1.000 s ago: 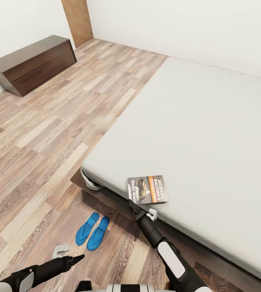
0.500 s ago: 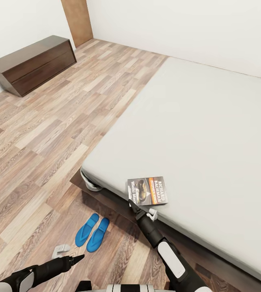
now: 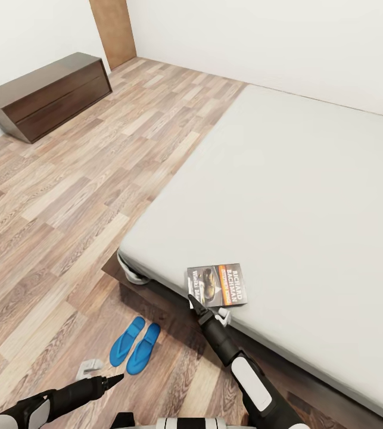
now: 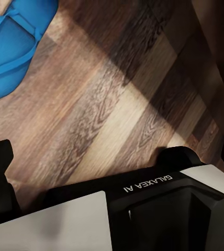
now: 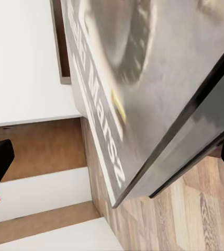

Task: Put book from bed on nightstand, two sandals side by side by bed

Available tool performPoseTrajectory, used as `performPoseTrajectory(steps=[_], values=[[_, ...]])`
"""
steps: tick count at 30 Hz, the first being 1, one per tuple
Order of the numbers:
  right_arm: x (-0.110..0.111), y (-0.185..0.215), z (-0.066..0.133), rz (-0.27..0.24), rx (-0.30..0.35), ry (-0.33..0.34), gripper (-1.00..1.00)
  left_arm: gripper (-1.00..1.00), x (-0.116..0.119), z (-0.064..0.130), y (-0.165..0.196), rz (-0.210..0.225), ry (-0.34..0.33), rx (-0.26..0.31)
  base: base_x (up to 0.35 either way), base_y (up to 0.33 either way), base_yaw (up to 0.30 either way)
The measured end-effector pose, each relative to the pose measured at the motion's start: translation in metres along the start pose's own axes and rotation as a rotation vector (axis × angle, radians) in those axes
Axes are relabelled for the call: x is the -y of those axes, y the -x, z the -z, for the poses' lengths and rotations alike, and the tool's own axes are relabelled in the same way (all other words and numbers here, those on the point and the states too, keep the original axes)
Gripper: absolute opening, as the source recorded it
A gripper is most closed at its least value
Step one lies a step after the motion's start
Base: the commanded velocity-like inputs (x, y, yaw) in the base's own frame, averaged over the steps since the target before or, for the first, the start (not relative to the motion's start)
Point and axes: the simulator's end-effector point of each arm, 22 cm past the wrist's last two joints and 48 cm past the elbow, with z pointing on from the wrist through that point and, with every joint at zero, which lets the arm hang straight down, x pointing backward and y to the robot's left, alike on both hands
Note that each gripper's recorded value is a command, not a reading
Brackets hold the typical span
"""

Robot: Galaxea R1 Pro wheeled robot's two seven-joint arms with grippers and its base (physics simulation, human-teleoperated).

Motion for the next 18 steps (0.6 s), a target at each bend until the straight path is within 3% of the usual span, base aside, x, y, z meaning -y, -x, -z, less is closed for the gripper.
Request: performPoseTrajectory(steps=[5, 6, 18], values=[[0.0001, 0.0000, 0.0000, -0.002, 0.000, 0.000, 1.00, 1.00, 0.0001, -0.0001, -0.0001, 0.000, 0.000, 0.000, 0.002, 0.000, 0.000], [0.0001, 0.0000, 0.0000, -0.002, -0.001, -0.001, -1.00, 1.00, 0.0000, 0.0000, 0.0000, 0.000, 0.000, 0.000, 0.000, 0.000, 0.000], [-0.0009, -0.0002, -0.0006, -0.005, -0.003, 0.002, -1.00, 1.00, 0.0001, -0.0002, -0.0001, 0.000, 0.000, 0.000, 0.000, 0.000, 0.000]])
